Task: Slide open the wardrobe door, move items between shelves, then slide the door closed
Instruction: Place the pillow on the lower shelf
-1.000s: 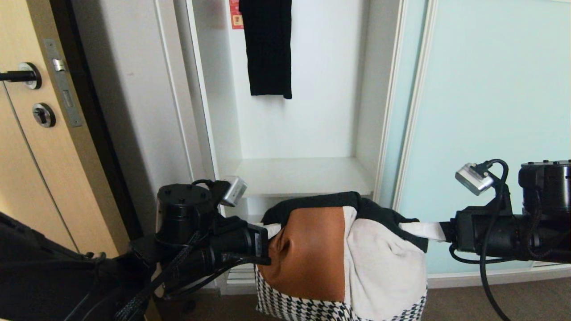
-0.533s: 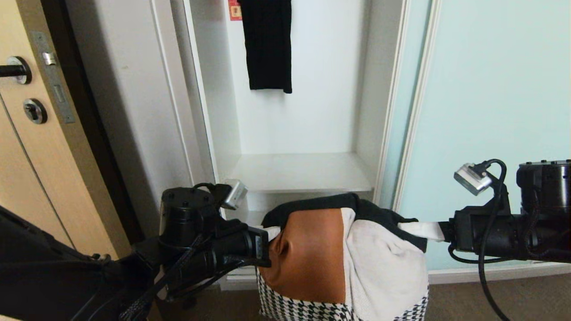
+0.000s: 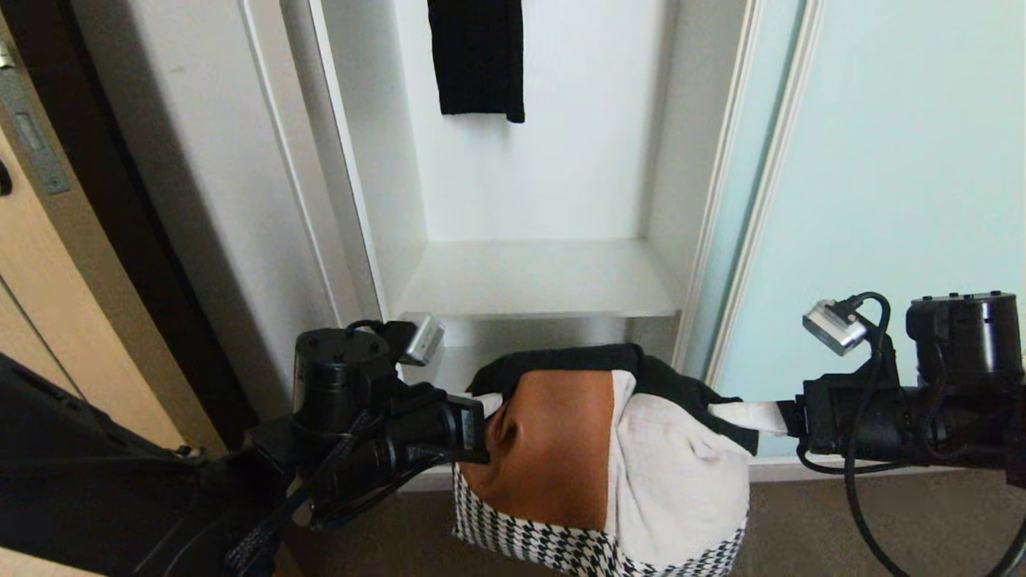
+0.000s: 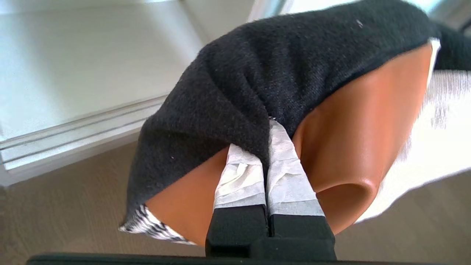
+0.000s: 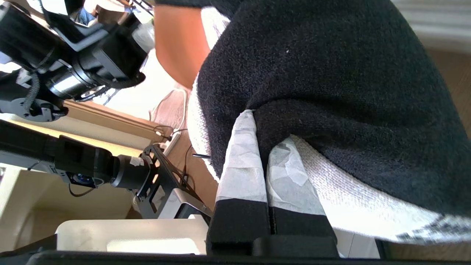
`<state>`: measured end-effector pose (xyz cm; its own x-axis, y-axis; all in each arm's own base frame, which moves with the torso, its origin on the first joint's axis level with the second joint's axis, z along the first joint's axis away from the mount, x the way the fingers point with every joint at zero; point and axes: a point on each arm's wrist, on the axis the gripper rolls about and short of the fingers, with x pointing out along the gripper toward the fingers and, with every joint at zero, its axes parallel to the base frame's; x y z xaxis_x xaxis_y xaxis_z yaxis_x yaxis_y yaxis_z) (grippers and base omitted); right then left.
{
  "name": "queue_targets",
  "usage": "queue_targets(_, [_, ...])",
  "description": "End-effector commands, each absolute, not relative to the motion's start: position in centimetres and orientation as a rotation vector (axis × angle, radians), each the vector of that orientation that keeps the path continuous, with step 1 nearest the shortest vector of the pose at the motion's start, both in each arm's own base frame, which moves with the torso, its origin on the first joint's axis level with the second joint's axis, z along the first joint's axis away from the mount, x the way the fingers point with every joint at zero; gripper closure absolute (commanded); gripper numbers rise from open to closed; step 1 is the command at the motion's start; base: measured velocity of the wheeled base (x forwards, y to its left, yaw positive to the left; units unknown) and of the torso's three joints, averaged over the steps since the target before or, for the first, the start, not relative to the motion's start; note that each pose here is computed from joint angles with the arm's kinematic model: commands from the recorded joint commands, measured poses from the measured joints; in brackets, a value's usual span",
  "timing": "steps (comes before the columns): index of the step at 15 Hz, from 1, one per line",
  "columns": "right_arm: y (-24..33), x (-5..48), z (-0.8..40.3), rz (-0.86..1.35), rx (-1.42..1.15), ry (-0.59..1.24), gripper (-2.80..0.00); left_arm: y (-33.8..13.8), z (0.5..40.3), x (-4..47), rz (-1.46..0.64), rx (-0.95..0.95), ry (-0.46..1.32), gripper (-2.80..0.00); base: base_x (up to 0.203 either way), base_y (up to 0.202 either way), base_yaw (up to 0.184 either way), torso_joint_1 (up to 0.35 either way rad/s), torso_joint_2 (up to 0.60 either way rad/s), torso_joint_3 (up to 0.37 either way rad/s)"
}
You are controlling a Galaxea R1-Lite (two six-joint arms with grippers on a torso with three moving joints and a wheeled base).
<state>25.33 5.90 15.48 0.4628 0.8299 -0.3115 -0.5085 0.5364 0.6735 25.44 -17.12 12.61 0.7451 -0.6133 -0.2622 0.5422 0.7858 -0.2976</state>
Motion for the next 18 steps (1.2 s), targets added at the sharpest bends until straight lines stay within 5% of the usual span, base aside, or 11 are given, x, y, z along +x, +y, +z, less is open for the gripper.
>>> queue_targets(1, [6.0,25.8,15.0,0.876,0.544,0.686,0.0,-17.3,12.8,25.9,-0.607,-0.212,0.342,0.0,0.0,0.0,0.0,-0.002,0.0,-0.202])
queue_targets(18, [6.0,26.4,14.4,0.872,0.547,0.688,0.0,-17.1,11.4,27.5,-0.491,-0.2,0.352,0.0,0.0,0.0,0.0,0.005,0.0,-0.198])
